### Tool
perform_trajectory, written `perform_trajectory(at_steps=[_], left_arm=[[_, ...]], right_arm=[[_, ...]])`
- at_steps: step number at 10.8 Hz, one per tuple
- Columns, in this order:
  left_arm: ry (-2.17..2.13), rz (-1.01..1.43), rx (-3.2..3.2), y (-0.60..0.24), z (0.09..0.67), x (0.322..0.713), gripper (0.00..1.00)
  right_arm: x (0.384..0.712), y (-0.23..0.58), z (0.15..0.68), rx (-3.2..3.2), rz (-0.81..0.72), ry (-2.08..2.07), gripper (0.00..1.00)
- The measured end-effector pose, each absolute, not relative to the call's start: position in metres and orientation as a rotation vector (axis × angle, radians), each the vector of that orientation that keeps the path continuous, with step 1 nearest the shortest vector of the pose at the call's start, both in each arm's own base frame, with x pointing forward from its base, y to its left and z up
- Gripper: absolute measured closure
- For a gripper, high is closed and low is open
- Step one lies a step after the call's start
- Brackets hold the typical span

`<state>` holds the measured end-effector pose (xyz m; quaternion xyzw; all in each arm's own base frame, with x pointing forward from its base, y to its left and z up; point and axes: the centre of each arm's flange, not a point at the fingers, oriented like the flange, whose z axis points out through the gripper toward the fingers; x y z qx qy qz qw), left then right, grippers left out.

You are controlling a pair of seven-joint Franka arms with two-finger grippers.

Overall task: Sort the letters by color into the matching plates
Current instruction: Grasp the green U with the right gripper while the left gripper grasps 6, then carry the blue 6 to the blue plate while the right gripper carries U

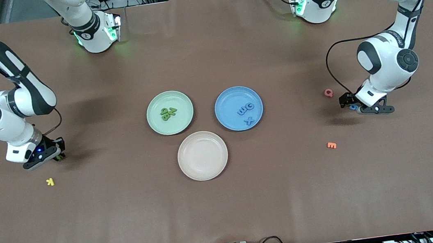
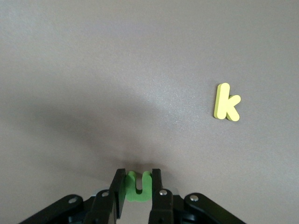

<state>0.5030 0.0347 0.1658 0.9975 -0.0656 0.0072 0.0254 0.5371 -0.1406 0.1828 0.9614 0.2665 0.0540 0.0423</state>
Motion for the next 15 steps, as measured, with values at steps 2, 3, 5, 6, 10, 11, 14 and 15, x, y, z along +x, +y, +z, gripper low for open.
perform_trajectory(at_steps=[2,3,5,6,10,11,14,15], left_arm=[[-0.211,0.028,3.085,0.035,0.167,0.505,0.1],[-0.212,0.032,3.085,0.035,0.168,0.507,0.15],[-0.214,0.031,3.081,0.035,0.171,0.512,0.44],[-0.22,0.02,3.074,0.032,0.173,0.514,0.57],[-0.249,-0.019,3.064,0.03,0.177,0.521,0.63],[-0.252,-0.022,3.063,0.03,0.177,0.521,0.63],[-0.264,-0.062,3.047,0.026,0.179,0.528,0.63],[-0.271,-0.081,3.035,0.024,0.183,0.534,0.63]], right_arm=[[0.54,-0.133,0.195,2.942,0.14,0.798,0.73],[0.541,-0.131,0.2,2.951,0.132,0.756,0.73],[0.543,-0.117,0.204,2.984,0.114,0.632,0.73],[0.545,-0.105,0.205,2.998,0.109,0.574,0.73],[0.548,-0.05,0.212,3.066,0.034,0.302,0.73],[0.548,-0.037,0.216,3.096,0.0,0.248,0.73],[0.543,-0.004,0.234,3.15,-0.108,0.162,0.73],[0.541,0.008,0.239,3.167,-0.136,0.147,0.73]])
